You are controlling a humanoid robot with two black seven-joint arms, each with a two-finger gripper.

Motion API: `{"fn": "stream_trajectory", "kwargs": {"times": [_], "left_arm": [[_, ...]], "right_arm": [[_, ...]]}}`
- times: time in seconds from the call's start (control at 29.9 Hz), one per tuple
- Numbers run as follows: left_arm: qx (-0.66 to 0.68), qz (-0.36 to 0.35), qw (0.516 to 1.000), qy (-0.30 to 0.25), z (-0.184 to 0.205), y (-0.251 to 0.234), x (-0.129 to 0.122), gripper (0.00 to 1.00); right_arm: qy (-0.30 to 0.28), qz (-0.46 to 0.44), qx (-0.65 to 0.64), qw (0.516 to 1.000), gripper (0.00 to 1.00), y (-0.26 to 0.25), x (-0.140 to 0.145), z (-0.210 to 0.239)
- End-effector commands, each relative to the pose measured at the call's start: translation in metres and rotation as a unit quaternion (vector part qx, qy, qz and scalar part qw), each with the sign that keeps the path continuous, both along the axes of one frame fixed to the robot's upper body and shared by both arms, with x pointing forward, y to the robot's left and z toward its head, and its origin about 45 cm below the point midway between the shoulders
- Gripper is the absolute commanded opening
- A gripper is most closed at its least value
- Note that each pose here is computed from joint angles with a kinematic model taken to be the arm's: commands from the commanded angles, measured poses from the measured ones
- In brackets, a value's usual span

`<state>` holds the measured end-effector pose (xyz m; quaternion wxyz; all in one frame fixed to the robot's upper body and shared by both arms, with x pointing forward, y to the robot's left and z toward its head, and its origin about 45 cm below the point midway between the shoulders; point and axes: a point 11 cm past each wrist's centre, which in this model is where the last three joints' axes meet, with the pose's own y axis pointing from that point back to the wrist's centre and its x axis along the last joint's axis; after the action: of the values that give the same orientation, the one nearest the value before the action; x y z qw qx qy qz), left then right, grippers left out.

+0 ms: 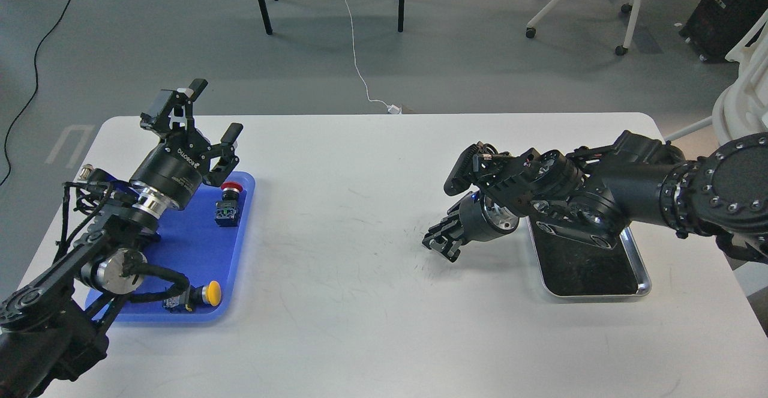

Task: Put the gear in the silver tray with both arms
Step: 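Carry the gear into the silver tray and open the right gripper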

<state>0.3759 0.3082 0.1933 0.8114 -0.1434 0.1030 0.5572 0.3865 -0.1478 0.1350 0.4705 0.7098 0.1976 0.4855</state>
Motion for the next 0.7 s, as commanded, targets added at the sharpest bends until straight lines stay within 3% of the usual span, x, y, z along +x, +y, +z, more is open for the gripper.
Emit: {"fn": "stream_trajectory", "kwargs": {"times": [0.0, 0.27, 0.47, 0.67], "left_arm": [[0.000, -0.001, 1.000, 0.001, 0.000, -0.001, 0.000, 0.99], [0.000, -0.007, 1.000, 0.002, 0.000, -0.005, 0.000, 0.99], [-0.002, -0.017, 1.000, 0.003, -0.001, -0.008, -0.001, 0.99], [-0.002, -0.018, 1.000, 0.003, -0.002, -0.009, -0.002, 0.99]], "right_arm": [[-0.013, -0.012, 0.004, 1.000, 0.16, -0.013, 0.010, 0.018], [-0.038, -0.097, 0.047, 0.994, 0.16, -0.082, 0.026, 0.073], [-0.021, -0.176, 0.040, 0.983, 0.17, -0.169, -0.003, 0.078], [0.013, -0.222, 0.011, 0.975, 0.17, -0.222, -0.040, 0.044]]}}
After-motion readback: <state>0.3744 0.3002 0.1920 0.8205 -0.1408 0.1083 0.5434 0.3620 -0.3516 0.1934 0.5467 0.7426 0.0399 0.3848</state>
